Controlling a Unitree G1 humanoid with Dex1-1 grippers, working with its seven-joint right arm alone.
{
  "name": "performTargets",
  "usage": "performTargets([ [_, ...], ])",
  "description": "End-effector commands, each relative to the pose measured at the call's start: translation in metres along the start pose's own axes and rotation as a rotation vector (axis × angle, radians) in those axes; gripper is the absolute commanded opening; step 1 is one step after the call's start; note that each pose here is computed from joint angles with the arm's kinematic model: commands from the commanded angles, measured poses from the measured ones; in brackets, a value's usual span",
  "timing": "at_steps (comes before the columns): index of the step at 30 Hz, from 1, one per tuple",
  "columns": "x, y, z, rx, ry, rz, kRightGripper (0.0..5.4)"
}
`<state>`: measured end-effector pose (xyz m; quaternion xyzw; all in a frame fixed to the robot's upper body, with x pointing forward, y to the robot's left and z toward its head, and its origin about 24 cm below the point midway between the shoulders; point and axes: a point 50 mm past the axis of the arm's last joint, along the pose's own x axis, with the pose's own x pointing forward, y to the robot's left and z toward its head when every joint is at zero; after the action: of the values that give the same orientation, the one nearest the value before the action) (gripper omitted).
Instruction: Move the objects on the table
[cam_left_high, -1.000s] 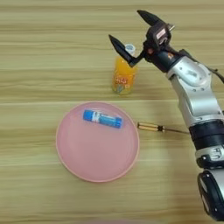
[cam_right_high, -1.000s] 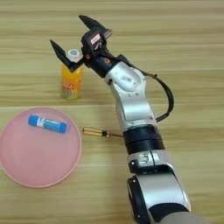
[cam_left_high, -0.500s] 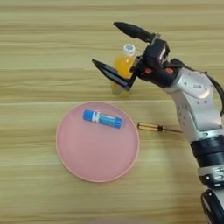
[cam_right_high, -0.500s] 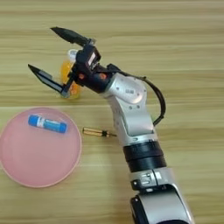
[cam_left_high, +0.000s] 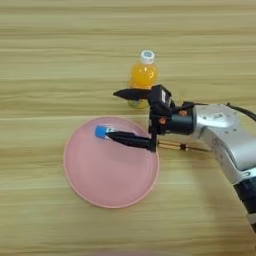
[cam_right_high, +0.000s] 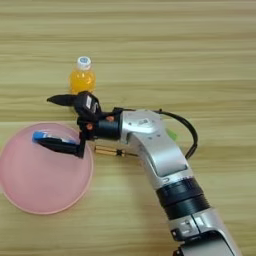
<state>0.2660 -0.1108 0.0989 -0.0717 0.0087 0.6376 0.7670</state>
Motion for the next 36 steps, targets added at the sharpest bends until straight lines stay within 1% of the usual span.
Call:
performTargets([
  [1,0.000,-0.006,0.010,-0.067,0.059,0.002,5.36],
  [5,0.005,-0.007,-0.004,-0.036,0.113,0.001,5.36],
  [11,0.006,-0.015,-0.015,-0.026,0.174,-0.044,5.36],
  [14,0.006,-0.015,-0.023,-0.004,0.224,-0.047,5.36],
  [30,0.013,-0.015,-0.038,0.040,0.284,-0.037,5.36],
  [36,0.014,-0.015,-0.045,0.060,0.311,-0.026,4.64],
])
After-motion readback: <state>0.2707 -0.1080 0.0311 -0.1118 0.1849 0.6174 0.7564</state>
